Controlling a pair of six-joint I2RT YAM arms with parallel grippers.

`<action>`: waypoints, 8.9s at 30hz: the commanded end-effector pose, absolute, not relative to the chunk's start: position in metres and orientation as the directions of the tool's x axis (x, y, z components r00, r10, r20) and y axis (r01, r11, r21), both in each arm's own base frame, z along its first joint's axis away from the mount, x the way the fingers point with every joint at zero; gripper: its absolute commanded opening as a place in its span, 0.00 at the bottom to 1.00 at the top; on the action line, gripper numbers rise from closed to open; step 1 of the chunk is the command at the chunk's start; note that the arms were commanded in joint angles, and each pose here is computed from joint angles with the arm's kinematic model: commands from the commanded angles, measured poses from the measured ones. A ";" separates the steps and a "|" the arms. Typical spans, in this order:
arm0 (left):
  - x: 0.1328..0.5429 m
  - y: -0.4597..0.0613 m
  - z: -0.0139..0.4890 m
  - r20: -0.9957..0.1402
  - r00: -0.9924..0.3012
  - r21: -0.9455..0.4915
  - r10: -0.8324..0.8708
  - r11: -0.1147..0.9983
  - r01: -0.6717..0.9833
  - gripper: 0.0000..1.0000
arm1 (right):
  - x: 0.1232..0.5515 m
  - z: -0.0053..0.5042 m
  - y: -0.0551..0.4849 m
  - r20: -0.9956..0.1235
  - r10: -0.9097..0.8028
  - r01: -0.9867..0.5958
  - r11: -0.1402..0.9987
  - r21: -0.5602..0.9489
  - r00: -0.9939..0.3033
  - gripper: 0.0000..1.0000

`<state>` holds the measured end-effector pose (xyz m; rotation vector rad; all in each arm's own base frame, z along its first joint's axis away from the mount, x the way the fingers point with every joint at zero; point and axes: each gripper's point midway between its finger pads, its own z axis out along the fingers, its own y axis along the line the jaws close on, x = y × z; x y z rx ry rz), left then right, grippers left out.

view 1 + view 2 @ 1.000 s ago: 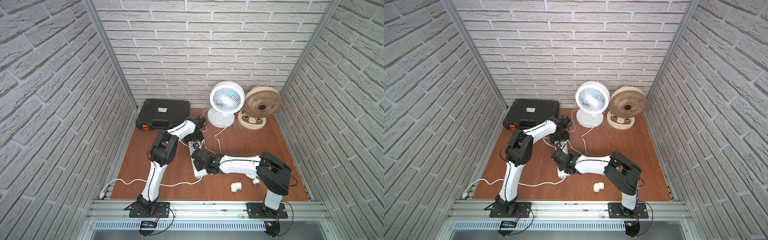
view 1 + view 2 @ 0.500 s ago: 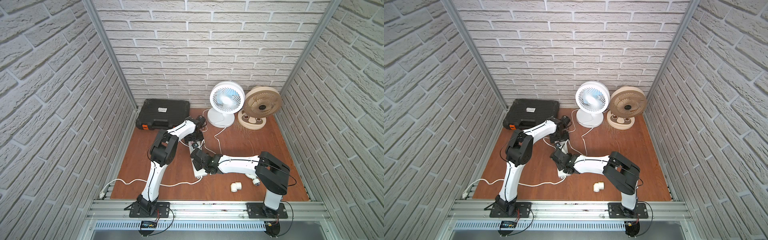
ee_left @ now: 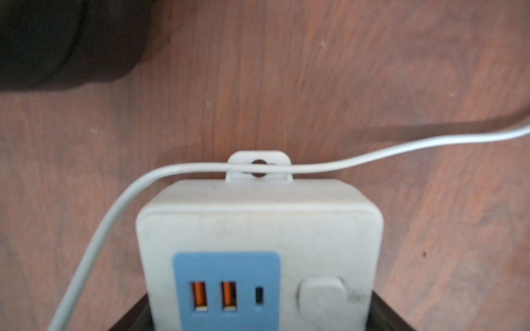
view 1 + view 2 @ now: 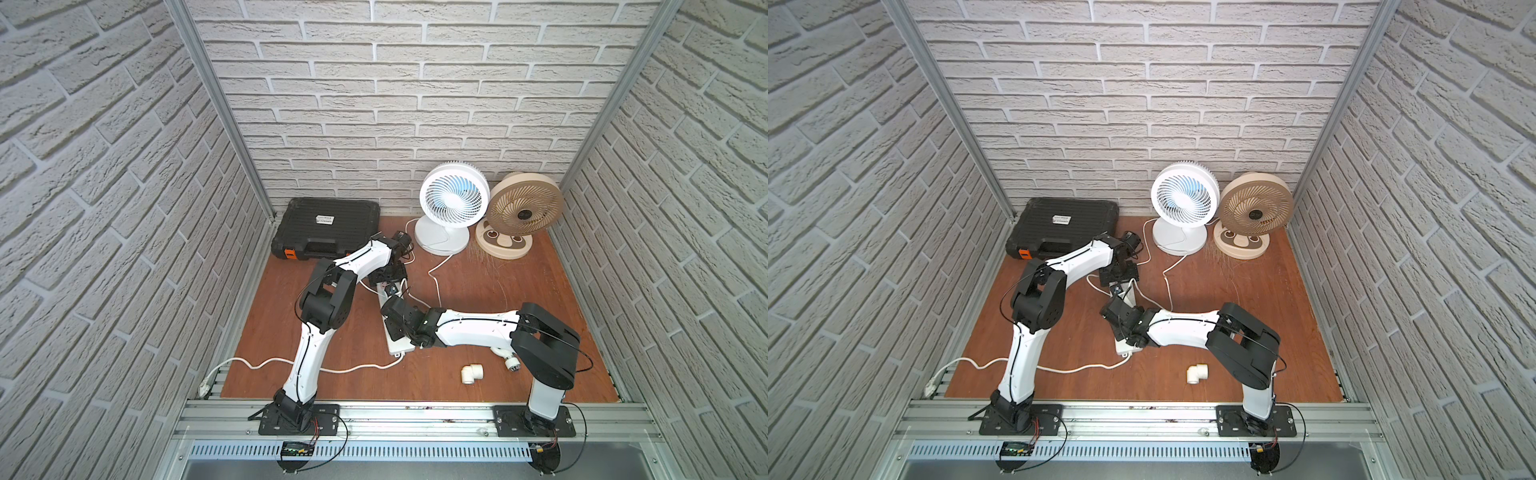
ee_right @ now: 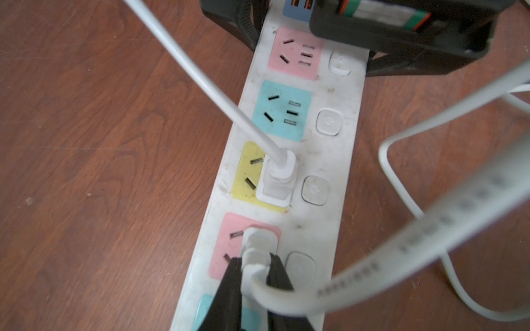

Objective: Unplug the desk fan from the power strip
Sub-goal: Remove the plug from the socket.

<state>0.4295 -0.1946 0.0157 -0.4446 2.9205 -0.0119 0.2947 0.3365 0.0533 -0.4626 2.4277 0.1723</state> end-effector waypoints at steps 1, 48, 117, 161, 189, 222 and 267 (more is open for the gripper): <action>0.402 -0.196 -0.056 -0.026 -0.950 -0.005 -0.312 0.950 -0.312 0.00 | 0.305 0.051 0.327 -0.632 -0.289 -0.346 0.938 -0.036 -0.719 0.03; 0.402 -0.199 -0.056 -0.032 -0.957 -0.033 -0.289 0.957 -0.288 0.00 | 0.307 0.054 0.316 -0.626 -0.133 -0.274 0.952 0.133 -0.769 0.03; 0.402 -0.204 -0.055 -0.037 -0.964 -0.047 -0.265 0.964 -0.263 0.00 | 0.306 0.050 0.300 -0.615 -0.139 -0.233 0.969 0.075 -0.776 0.03; 0.401 -0.211 -0.053 -0.035 -0.969 -0.065 -0.246 0.968 -0.244 0.00 | 0.305 0.048 0.295 -0.606 -0.074 -0.190 0.973 0.129 -0.792 0.03; 0.399 -0.215 -0.056 -0.035 -0.970 -0.067 -0.243 0.968 -0.240 0.00 | 0.300 0.066 0.321 -0.659 -0.357 -0.300 0.932 -0.203 -0.663 0.03; 0.400 -0.219 -0.051 -0.041 -0.971 -0.083 -0.235 0.969 -0.231 0.00 | 0.304 0.049 0.298 -0.603 -0.088 -0.196 0.974 0.116 -0.793 0.03; 0.400 -0.217 -0.050 -0.044 -0.971 -0.083 -0.235 0.970 -0.230 0.00 | 0.300 0.044 0.300 -0.604 -0.125 -0.202 0.978 0.059 -0.787 0.03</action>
